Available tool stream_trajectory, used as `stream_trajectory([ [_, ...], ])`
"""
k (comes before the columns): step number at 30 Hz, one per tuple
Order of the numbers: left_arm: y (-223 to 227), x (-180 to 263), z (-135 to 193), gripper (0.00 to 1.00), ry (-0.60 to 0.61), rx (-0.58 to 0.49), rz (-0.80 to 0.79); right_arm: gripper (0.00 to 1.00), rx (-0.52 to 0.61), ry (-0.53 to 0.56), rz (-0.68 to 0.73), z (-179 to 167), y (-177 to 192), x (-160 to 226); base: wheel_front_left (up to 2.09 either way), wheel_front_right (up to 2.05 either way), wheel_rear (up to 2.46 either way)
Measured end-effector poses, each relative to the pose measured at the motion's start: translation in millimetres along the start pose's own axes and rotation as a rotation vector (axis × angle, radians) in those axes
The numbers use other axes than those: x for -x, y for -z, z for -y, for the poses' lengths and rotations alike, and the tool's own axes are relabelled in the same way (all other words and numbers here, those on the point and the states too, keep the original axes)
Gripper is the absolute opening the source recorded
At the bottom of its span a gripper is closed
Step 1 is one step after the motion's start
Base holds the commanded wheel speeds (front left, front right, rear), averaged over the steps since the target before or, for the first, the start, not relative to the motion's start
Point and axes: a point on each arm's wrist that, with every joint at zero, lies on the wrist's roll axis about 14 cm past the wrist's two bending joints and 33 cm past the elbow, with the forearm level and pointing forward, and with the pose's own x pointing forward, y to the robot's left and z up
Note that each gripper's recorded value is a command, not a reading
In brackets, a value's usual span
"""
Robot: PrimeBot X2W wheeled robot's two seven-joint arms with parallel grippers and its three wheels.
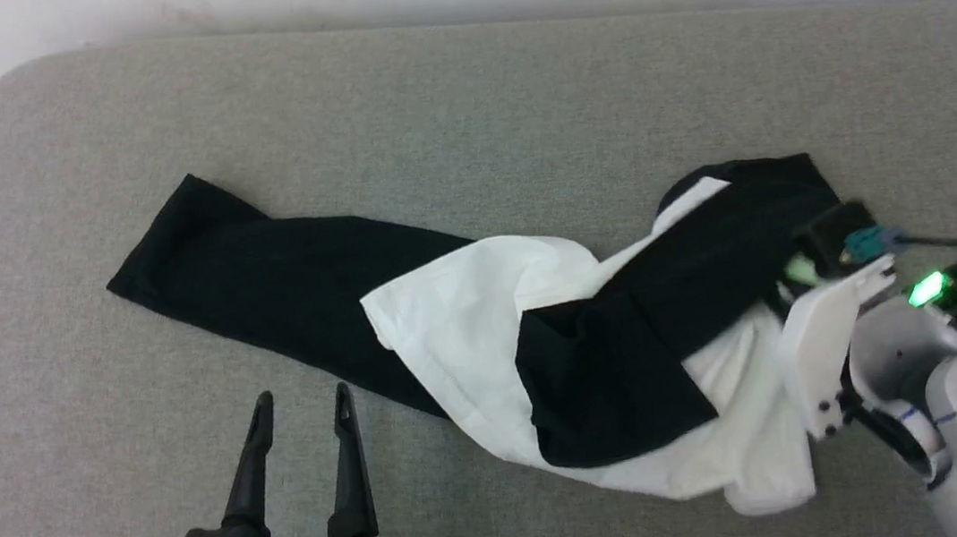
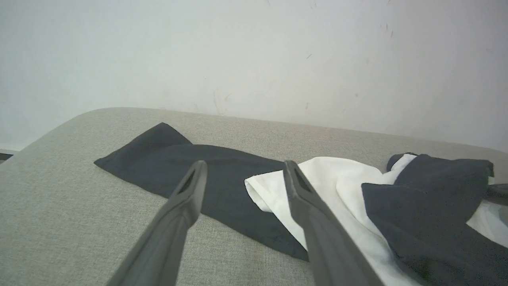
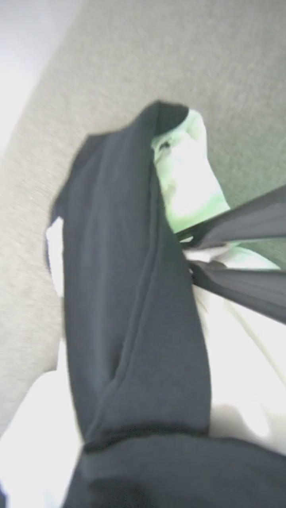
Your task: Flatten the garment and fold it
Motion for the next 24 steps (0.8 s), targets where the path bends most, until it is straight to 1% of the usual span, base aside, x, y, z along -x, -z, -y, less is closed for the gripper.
stream_trajectory([
  [3,-4,1,3,1.00,0.013,0.005,0.016,0.00,-0.019,0.044,0.133,13,-36,12,0.00,0.00,0.00],
  [5,-8,2,5,1.00,0.022,0.010,0.030,0.00,-0.036,0.088,0.211,27,-56,28,0.00,0.00,0.00],
  [7,-12,3,9,1.00,0.037,0.016,0.044,0.00,-0.052,0.143,0.262,42,-65,48,0.00,0.00,0.00],
  [8,-14,5,11,1.00,0.045,0.019,0.049,0.00,-0.066,0.173,0.277,49,-64,60,0.00,0.00,0.00],
  [10,-16,7,16,1.00,0.062,0.025,0.056,0.00,-0.107,0.235,0.257,63,-43,81,0.00,0.00,0.00],
  [12,-18,8,21,1.00,0.079,0.029,0.065,0.00,-0.153,0.285,0.197,70,-8,99,0.00,0.00,0.00],
  [14,-20,8,25,1.00,0.092,0.033,0.069,0.00,-0.212,0.316,0.123,69,31,113,0.00,0.00,0.00],
  [16,-19,10,27,1.00,0.101,0.034,0.066,0.00,-0.234,0.334,0.049,62,66,124,0.00,0.00,0.00],
  [17,-18,10,27,1.00,0.104,0.033,0.065,0.06,-0.246,0.336,0.029,57,78,127,0.00,0.00,0.00],
  [18,-18,9,28,1.00,0.107,0.032,0.065,0.50,-0.262,0.335,0.022,53,86,128,0.00,0.00,0.00],
  [19,-18,9,28,1.00,0.108,0.033,0.064,1.00,-0.259,0.333,0.017,49,90,128,0.00,0.00,0.00],
  [21,-17,8,28,1.00,0.110,0.030,0.062,1.00,-0.247,0.321,0.013,42,93,125,0.00,0.00,0.00],
  [24,-18,8,29,1.00,0.115,0.030,0.063,1.00,-0.250,0.277,0.038,27,85,118,0.00,0.00,0.00],
])
